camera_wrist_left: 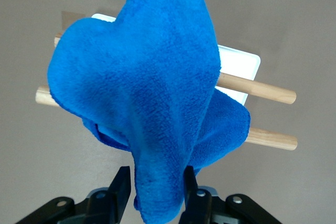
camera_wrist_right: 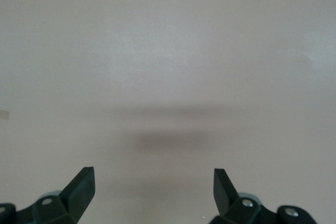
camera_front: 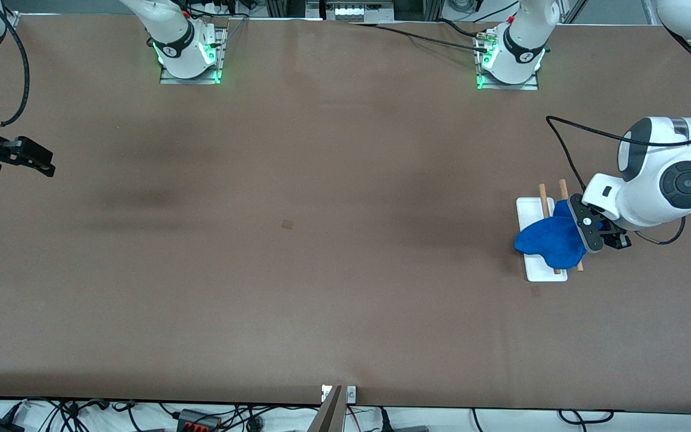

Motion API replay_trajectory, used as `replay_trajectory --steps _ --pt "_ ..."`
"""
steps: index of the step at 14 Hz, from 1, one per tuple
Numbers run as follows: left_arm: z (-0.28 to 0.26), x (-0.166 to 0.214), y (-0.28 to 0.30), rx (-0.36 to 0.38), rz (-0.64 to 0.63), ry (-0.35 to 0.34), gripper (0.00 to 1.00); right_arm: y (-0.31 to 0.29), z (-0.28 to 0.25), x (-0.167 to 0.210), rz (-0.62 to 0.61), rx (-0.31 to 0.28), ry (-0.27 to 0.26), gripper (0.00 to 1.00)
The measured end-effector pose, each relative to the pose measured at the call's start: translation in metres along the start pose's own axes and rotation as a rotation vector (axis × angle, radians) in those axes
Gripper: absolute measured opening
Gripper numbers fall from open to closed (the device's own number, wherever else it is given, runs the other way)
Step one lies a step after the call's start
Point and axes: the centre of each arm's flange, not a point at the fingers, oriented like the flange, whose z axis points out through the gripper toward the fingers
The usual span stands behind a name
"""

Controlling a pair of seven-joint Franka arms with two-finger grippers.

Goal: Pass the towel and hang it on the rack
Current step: 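Drape the towel over the dowels and open the left gripper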

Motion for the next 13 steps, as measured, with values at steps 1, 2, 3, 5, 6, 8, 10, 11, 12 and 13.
replay_trajectory --steps 1,2,3,5,6,8,10,11,12,13 --pt "-0.003 -0.001 0.000 -0.003 -0.002 -0.003 0.50 0.000 -0.002 0.000 0.000 0.000 0.004 1.00" --pt "-0.006 -0.003 -0.001 -0.008 -0.003 -0.007 0.51 0.000 -0.004 0.001 -0.001 0.000 0.009 1.00" --pt "-0.011 -0.005 -0.001 -0.017 -0.004 -0.013 0.51 0.001 -0.006 0.001 -0.001 -0.001 0.012 1.00" --pt "-0.022 -0.010 -0.003 -0.037 -0.010 -0.026 0.51 0.001 -0.008 0.001 -0.001 -0.001 0.016 1.00" --pt "-0.028 -0.012 -0.004 -0.044 -0.016 -0.029 0.51 0.001 -0.008 0.001 -0.001 0.000 0.018 1.00" --pt "-0.044 -0.016 -0.007 -0.056 -0.035 -0.017 0.49 0.000 -0.009 0.001 0.000 0.001 0.018 1.00" --pt "-0.057 -0.019 -0.009 -0.065 -0.053 -0.002 0.46 -0.001 -0.009 0.001 0.002 0.001 0.018 1.00" --pt "-0.063 -0.020 -0.009 -0.072 -0.067 0.011 0.46 0.000 -0.009 0.001 0.003 0.001 0.018 1.00" --pt "-0.067 -0.020 -0.009 -0.076 -0.086 0.025 0.46 0.000 -0.009 0.001 0.004 0.001 0.019 1.00" --pt "-0.072 -0.021 -0.009 -0.075 -0.111 0.042 0.46 0.001 -0.009 0.001 0.005 0.000 0.019 1.00"
